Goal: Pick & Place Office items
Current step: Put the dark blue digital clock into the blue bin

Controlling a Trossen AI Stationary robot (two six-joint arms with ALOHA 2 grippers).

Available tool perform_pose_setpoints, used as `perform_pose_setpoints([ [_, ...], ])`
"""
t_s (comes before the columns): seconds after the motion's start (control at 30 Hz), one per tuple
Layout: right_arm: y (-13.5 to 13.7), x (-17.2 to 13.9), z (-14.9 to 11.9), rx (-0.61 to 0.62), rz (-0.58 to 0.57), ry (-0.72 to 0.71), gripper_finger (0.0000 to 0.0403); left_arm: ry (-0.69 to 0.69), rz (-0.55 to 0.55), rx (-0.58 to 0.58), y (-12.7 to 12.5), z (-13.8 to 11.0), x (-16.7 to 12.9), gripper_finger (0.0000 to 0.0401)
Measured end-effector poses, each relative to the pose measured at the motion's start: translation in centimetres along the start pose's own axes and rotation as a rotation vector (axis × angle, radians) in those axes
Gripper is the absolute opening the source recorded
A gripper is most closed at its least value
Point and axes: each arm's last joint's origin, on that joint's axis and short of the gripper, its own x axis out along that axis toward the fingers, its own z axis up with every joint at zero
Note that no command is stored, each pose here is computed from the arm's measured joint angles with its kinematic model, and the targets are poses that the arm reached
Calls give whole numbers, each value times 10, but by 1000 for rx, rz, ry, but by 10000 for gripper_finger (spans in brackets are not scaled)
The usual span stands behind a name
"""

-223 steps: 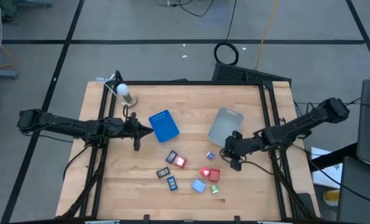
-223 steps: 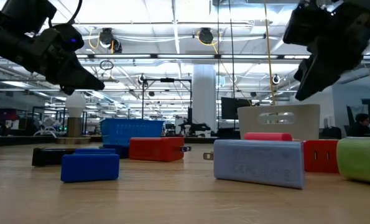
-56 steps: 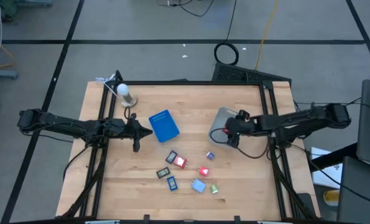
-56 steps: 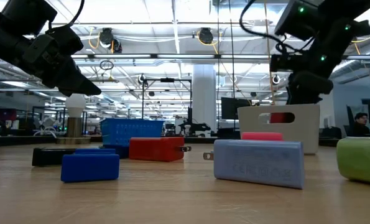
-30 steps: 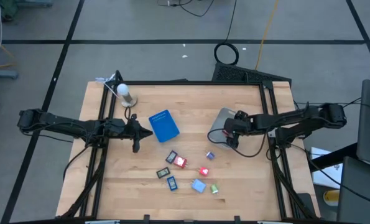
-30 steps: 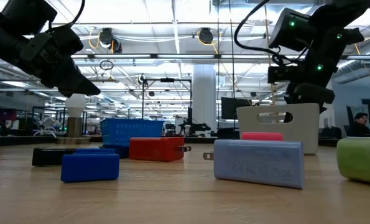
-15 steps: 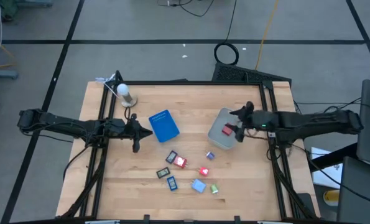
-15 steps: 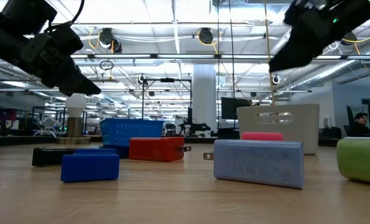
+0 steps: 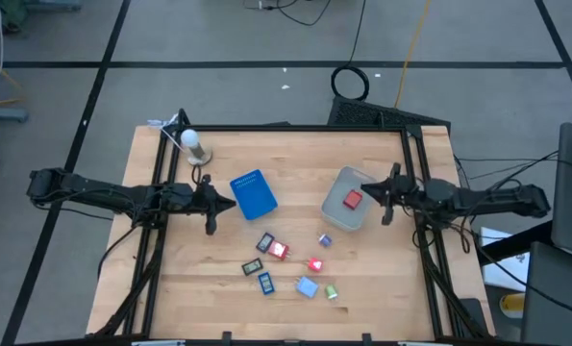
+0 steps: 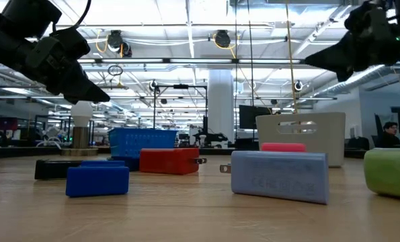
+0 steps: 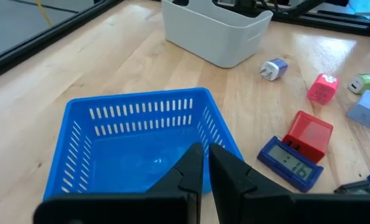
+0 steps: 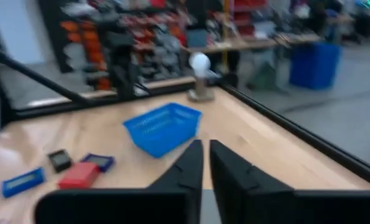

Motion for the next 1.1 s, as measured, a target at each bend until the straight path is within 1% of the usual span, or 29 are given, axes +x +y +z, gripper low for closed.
perform_pose_setpoints([
  [0.07,0,-3,-3,-13,47,-54,13,-7,0,24,0,1,0,26],
  [0.1,0,-4,-3,-12,52,-80,17,-18,-1,41,0,2,0,26],
  [0.2,-2,-6,-5,-17,4,-130,21,-49,-5,82,-1,5,0,26],
  [0.33,-4,-6,-10,-64,-30,-141,5,-55,-6,90,-1,6,0,26],
  [0.43,-4,-6,-15,-90,-35,-143,5,-59,-5,109,-1,6,0,26],
  [0.5,-4,-6,-12,-82,-33,-183,7,-76,0,109,-1,7,0,26],
  [0.63,-3,-5,-13,-82,4,-172,3,-143,7,97,-2,14,-1,26],
  [0.7,-2,-5,-13,-86,41,-175,1,-128,8,96,-2,19,-1,26],
  [0.8,0,-5,-14,-70,104,-160,2,-54,-3,91,-6,27,-3,26],
  [0.93,0,-5,-14,-64,101,-163,1,48,-29,85,-14,37,-9,26],
  [1.1,0,-5,-12,-72,98,-183,1,143,-69,18,-25,42,-15,26],
])
